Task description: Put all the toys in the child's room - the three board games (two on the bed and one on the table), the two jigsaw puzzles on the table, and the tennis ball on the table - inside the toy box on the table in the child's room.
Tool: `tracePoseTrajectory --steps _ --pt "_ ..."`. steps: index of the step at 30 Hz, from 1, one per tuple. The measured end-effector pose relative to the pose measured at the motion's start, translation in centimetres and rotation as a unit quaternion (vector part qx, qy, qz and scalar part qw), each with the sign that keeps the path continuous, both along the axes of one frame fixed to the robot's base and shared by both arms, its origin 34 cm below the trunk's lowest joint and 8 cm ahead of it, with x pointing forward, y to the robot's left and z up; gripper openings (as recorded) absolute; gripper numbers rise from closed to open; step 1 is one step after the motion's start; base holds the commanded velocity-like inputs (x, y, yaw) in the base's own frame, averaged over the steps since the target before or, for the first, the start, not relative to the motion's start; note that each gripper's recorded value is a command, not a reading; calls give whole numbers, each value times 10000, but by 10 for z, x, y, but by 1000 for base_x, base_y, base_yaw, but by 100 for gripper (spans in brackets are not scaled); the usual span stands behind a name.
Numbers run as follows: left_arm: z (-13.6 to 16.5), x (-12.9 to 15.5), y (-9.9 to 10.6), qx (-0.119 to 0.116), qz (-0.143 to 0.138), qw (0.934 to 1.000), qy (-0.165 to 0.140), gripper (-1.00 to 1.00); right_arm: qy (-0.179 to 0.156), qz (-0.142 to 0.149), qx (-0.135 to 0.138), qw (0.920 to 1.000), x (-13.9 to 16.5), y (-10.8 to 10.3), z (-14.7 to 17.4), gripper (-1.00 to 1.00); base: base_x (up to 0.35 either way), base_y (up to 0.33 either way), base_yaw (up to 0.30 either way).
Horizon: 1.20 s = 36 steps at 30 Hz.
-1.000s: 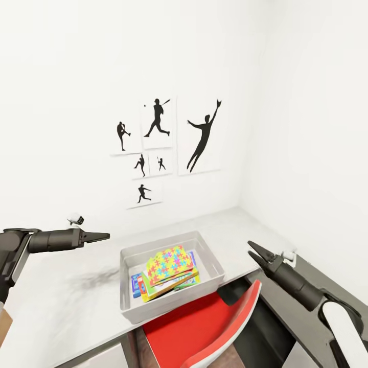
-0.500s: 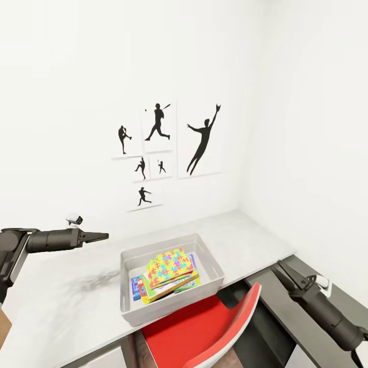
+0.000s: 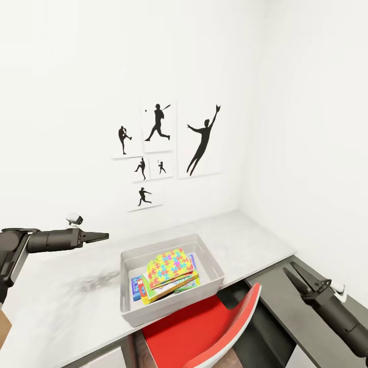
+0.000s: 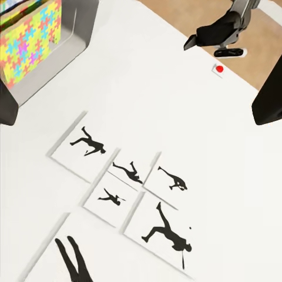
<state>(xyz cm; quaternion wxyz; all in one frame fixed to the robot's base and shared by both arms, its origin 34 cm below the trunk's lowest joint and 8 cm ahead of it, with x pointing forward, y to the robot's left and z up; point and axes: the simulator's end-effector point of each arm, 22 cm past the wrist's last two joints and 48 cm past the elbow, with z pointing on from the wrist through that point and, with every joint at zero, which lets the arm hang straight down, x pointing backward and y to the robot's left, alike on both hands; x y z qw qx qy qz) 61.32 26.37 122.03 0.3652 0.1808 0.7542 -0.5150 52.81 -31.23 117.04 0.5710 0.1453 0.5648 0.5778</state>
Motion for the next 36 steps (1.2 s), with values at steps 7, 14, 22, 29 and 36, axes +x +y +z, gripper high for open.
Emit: tracePoseTrajectory --steps 7,14,22,29,36 --pt "0 0 0 -5 2 10000 4 100 20 -78 8 10000 0 -5 -2 100 -122 0 0" --pt "0 0 -1 -11 -4 10000 6 100 32 -69 30 10000 1 -2 -3 100 -32 0 0" --pt "0 0 0 -7 1 10000 4 100 38 -81 -9 10000 1 -5 -3 100 -3 0 0" --pt "0 0 -1 -6 -4 10000 8 100 38 -72 23 10000 1 -2 -3 100 0 0 0" --pt "0 0 -1 -6 -4 10000 9 100 35 -67 39 10000 1 -1 -3 100 0 0 -9"
